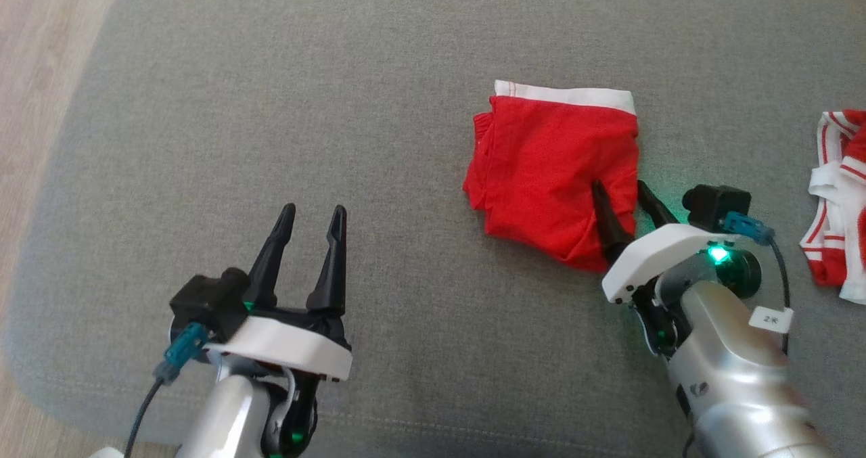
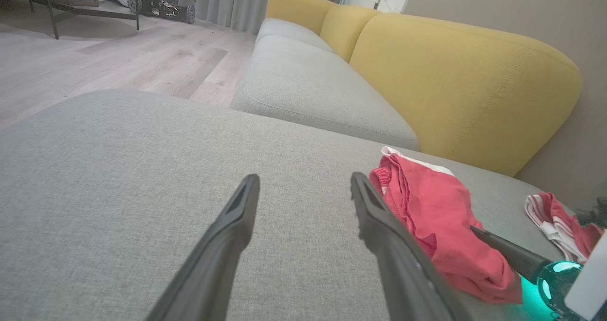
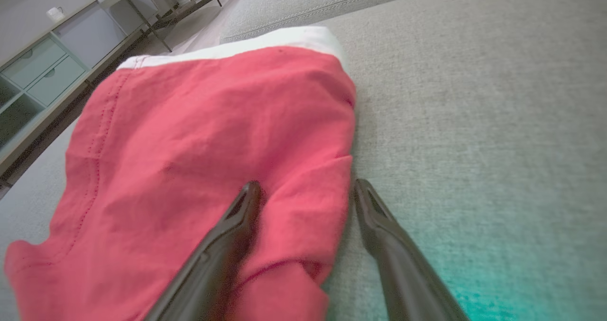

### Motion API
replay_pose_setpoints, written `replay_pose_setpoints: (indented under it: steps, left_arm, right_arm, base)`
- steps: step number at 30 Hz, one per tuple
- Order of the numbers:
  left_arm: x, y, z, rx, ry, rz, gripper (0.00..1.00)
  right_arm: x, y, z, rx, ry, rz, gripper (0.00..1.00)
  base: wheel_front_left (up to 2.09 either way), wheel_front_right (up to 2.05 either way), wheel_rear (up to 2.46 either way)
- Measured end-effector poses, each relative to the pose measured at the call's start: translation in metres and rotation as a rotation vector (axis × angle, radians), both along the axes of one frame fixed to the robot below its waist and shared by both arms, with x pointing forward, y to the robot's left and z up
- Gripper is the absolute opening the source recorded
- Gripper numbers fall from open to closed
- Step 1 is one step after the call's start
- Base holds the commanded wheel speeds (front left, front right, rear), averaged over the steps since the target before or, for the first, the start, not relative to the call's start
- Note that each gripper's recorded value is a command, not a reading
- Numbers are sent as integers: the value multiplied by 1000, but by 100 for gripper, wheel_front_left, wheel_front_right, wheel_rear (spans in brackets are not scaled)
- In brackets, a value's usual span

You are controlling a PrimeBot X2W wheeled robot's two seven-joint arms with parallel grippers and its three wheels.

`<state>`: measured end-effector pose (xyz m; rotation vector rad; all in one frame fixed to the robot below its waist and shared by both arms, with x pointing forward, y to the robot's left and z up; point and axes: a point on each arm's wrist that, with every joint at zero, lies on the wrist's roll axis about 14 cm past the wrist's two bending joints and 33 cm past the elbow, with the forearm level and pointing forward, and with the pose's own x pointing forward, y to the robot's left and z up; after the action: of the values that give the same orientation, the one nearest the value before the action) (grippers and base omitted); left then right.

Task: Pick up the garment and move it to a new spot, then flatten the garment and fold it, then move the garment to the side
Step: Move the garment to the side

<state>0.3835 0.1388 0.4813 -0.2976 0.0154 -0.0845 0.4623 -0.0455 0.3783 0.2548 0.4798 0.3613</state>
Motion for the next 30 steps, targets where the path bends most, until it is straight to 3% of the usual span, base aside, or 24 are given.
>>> replay_pose_setpoints:
  steps: [1, 2, 3, 9, 14, 24, 30]
  left_arm:
    - [0, 0, 0, 0, 0, 1, 100]
    - [1, 0, 1, 1, -2, 1, 100]
    - [1, 0, 1, 1, -4, 0, 100]
    - [4, -1, 3, 3, -8, 1, 100]
    - [8, -9, 4, -4, -15, -22, 100]
    - [18, -40, 5, -26, -24, -113, 100]
    - [26, -58, 1, -59, -15, -164, 100]
  right_arm:
    - [0, 1, -2, -7, 6, 8, 100]
    - [0, 2, -3, -14, 12, 13, 42]
    - [1, 2, -4, -20, 13, 16, 3]
    - [4, 2, -4, -107, -41, 65, 0]
    - [12, -13, 7, -258, -152, 134, 0]
    - [26, -97, 37, -579, -317, 171, 0]
    - [23, -150, 55, -714, -326, 157, 0]
  base:
    - [0, 0, 0]
    - [0, 0, 0]
    - [0, 0, 0]
    - [0, 0, 0]
    - [0, 0, 0]
    - [0, 0, 0]
    - [0, 0, 0]
